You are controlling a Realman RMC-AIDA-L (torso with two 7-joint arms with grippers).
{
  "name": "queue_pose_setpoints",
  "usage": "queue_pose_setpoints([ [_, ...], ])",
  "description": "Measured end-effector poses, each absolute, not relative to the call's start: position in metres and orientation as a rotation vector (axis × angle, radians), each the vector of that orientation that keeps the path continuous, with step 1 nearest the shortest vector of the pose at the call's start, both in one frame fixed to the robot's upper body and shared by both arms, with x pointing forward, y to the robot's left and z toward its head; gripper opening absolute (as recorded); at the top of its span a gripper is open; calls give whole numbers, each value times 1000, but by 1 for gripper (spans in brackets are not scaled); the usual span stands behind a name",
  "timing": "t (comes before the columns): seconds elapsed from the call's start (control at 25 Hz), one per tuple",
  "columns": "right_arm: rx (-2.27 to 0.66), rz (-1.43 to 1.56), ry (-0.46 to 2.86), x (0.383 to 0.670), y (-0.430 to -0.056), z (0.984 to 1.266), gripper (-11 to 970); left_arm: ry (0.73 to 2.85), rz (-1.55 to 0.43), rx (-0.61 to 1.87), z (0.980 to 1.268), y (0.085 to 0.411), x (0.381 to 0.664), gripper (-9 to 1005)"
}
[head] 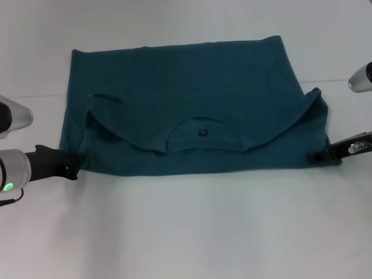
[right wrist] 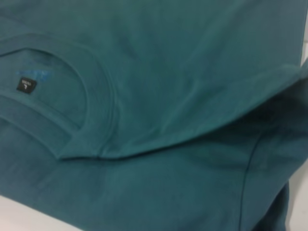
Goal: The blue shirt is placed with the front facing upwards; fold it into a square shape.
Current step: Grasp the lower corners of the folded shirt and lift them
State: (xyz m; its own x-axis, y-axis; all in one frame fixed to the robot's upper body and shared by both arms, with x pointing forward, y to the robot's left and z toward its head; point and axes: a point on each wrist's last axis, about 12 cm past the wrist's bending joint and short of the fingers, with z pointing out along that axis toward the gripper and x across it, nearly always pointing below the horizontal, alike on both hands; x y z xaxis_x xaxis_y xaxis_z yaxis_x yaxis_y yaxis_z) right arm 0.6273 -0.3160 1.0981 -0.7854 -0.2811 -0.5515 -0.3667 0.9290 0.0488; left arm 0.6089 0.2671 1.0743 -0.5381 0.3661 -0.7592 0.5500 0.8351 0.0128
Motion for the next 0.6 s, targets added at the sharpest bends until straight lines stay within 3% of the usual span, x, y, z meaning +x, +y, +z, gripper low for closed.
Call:
queue_pose_setpoints([
  [0.6,-408,210,2522,623,-328,1098,394,2210,-306,648,1076,271,607,32],
])
